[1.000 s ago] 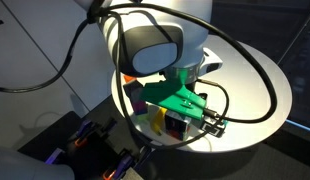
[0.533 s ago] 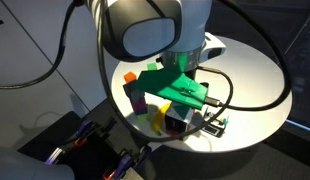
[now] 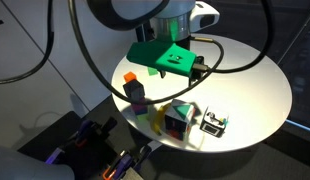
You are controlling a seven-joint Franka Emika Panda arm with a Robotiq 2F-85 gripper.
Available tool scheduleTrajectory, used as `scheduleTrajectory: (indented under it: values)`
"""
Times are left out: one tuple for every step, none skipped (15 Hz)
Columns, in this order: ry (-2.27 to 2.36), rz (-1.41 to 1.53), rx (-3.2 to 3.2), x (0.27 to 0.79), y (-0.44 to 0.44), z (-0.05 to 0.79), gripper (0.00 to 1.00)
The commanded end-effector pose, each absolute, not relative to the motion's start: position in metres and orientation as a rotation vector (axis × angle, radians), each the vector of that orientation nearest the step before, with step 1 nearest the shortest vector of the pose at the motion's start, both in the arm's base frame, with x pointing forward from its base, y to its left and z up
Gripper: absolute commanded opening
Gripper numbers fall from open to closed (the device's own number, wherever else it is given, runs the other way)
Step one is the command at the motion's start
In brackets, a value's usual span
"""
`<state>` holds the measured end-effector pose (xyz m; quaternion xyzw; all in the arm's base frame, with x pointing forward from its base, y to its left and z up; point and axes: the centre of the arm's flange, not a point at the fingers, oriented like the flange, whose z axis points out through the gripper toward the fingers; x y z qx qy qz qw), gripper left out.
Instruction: Put the furthest toy foam on the closest toy foam
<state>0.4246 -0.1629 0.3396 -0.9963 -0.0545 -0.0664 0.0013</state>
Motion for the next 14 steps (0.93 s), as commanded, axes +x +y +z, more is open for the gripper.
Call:
scheduleTrajectory:
  values:
    - [-0.101, -0.290, -3.161, 0.447, -0.133, 0.353, 1.00]
    - [-0.090, -0.306, -3.161, 0.451, -0.123, 0.355, 1.00]
    - [-0.066, -0.322, -3.161, 0.454, -0.113, 0.357, 1.00]
    - [-0.070, -0.339, -3.155, 0.454, -0.103, 0.360, 1.00]
    - [-0.076, -0.346, -3.149, 0.454, -0.095, 0.362, 1.00]
    - [-0.083, -0.351, -3.145, 0.453, -0.088, 0.364, 1.00]
    - [-0.101, -0.346, -3.135, 0.450, -0.082, 0.367, 1.00]
    - [-0.123, -0.349, -3.129, 0.447, -0.077, 0.370, 1.00]
    - [-0.147, -0.341, -3.123, 0.444, -0.074, 0.374, 1.00]
    - [-0.165, -0.335, -3.120, 0.442, -0.071, 0.377, 1.00]
    - [-0.178, -0.315, -3.122, 0.437, -0.069, 0.379, 1.00]
    - [-0.196, -0.298, -3.122, 0.432, -0.068, 0.382, 1.00]
    - [-0.204, -0.260, -3.125, 0.426, -0.068, 0.385, 1.00]
    - [-0.216, -0.232, -3.124, 0.420, -0.067, 0.387, 1.00]
